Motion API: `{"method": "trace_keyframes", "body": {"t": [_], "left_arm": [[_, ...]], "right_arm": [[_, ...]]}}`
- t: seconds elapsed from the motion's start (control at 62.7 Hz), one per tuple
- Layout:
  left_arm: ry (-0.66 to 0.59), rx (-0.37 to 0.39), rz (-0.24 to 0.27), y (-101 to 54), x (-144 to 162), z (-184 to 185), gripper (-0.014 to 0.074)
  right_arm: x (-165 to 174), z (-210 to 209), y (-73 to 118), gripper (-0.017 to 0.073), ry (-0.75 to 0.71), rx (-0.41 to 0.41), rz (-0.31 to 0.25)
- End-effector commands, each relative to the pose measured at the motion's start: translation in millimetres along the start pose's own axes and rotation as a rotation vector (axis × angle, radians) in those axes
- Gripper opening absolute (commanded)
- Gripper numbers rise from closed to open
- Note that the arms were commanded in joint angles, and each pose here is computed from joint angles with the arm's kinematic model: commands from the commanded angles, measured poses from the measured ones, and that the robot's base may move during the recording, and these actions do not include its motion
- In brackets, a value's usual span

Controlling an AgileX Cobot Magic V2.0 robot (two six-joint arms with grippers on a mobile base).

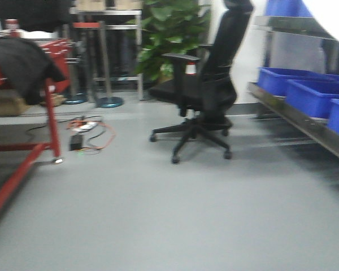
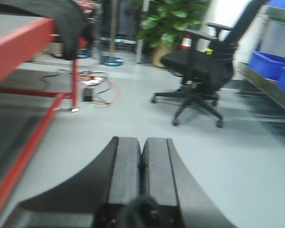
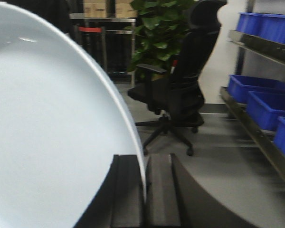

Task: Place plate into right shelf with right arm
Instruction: 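Drive the base past the chair toward the steel shelf of blue bins, then approach the shelf rack, holding the plate in the right gripper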

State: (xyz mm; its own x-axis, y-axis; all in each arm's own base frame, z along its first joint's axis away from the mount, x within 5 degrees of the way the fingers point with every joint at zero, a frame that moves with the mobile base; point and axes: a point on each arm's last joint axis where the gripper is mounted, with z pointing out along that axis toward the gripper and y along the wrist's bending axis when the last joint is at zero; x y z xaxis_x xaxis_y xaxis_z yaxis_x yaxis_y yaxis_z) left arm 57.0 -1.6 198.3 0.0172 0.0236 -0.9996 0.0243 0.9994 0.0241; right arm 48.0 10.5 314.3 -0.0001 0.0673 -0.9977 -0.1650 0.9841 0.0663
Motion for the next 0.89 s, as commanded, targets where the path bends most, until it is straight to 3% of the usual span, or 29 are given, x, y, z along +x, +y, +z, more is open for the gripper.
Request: {"method": "trace_keyframes", "body": {"t": [0.0,0.877], "left_arm": [[-0.089,-0.012,-0.015,1.1,-5.2,-0.8,-0.0128],[-0.089,-0.012,-0.015,1.1,-5.2,-0.8,-0.0128]], "right_arm": [[-17.2,-1.1,-0.4,0.0054,-0.112,0.012,-0.002],[-17.2,-1.1,-0.4,0.0054,-0.112,0.012,-0.002]]}}
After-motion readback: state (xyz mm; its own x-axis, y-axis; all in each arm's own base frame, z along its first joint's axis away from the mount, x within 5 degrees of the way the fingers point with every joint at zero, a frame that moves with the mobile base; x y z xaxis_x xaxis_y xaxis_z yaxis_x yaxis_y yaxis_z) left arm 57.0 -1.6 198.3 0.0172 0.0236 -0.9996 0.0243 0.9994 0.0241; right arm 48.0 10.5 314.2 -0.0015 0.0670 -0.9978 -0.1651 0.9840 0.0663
